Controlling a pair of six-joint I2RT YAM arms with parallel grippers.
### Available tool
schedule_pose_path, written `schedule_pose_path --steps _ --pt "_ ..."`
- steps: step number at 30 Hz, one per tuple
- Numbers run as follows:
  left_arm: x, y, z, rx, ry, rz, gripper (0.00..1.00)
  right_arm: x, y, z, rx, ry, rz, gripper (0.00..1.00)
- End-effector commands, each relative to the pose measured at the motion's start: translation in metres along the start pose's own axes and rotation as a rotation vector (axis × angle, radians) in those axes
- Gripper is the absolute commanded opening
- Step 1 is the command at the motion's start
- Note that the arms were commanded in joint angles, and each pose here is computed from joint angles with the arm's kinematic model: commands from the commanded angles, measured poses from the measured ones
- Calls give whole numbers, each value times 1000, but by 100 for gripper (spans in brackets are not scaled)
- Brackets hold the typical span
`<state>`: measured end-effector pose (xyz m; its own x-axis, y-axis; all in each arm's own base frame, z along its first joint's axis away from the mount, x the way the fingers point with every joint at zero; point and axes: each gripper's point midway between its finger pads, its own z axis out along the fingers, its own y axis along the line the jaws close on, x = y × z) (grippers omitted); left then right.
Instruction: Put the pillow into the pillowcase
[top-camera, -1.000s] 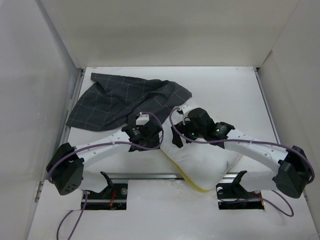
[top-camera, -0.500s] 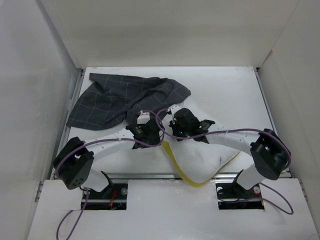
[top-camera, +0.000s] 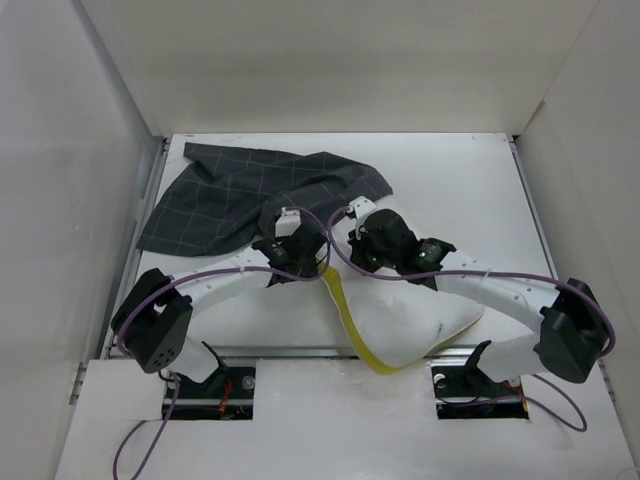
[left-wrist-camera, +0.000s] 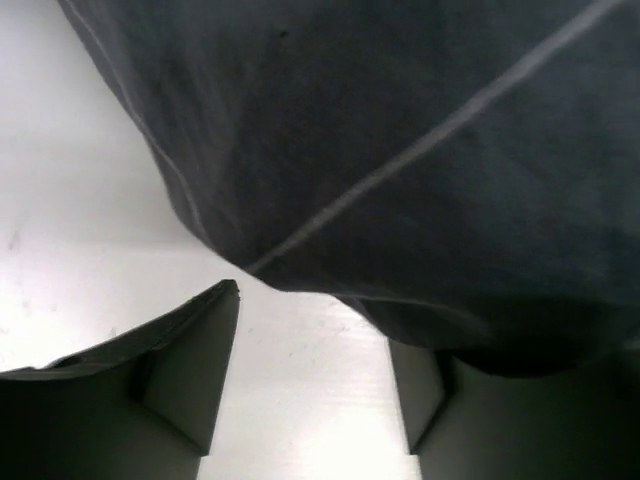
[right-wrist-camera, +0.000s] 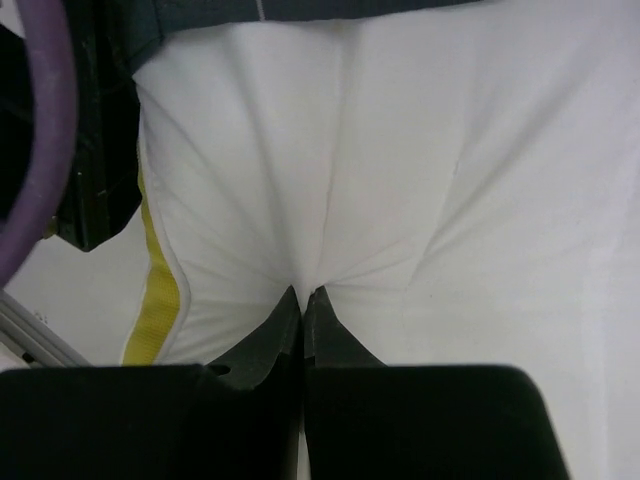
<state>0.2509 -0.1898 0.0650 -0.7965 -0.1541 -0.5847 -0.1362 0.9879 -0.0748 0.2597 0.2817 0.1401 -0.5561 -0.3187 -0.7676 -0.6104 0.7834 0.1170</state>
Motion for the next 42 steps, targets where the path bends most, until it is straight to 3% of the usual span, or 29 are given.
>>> schedule_pose_path --steps 1,3,4,5,11,15,20,23,24,29,32,35,36,37,42 --pt "-39 -21 -1 28 -109 -18 55 -60 17 -21 -61 -160 4 0" --pt "-46 -23 -3 28 -127 -15 37 -62 18 -15 -61 -160 4 0" --pt "-46 -23 -3 28 -127 -15 14 -72 16 -18 -43 -185 7 0" --pt "-52 -23 -5 20 -150 -24 0 -76 15 -15 -32 -194 9 0" --pt "-47 0 -15 -17 -169 -44 0 -112 11 -37 -16 -306 25 0" --pt "-50 13 -29 0 -211 -81 0 -107 6 -47 -8 -309 30 0" --pt "-60 9 -49 163 -323 -58 0 -110 1 -63 -15 -323 37 0" --pt "-69 5 -61 253 -405 -33 47 -115 4 -67 -28 -328 36 0" --pt "-66 1 -62 285 -417 -8 73 -112 4 -65 -25 -309 35 0" --pt "-72 -2 -65 308 -458 0 89 -117 5 -66 -40 -309 36 0" --pt "-75 5 -55 219 -452 -11 89 -121 9 -69 -60 -316 34 0" --pt "-82 6 -46 149 -460 -6 82 -125 12 -71 -73 -323 32 0" --pt "-83 4 -44 146 -456 -2 75 -125 12 -71 -73 -323 32 0" --pt "-84 6 -38 108 -459 3 63 -124 13 -71 -82 -321 30 0" --pt "-103 2 -38 62 -486 -27 35 -122 12 -71 -73 -313 41 0"
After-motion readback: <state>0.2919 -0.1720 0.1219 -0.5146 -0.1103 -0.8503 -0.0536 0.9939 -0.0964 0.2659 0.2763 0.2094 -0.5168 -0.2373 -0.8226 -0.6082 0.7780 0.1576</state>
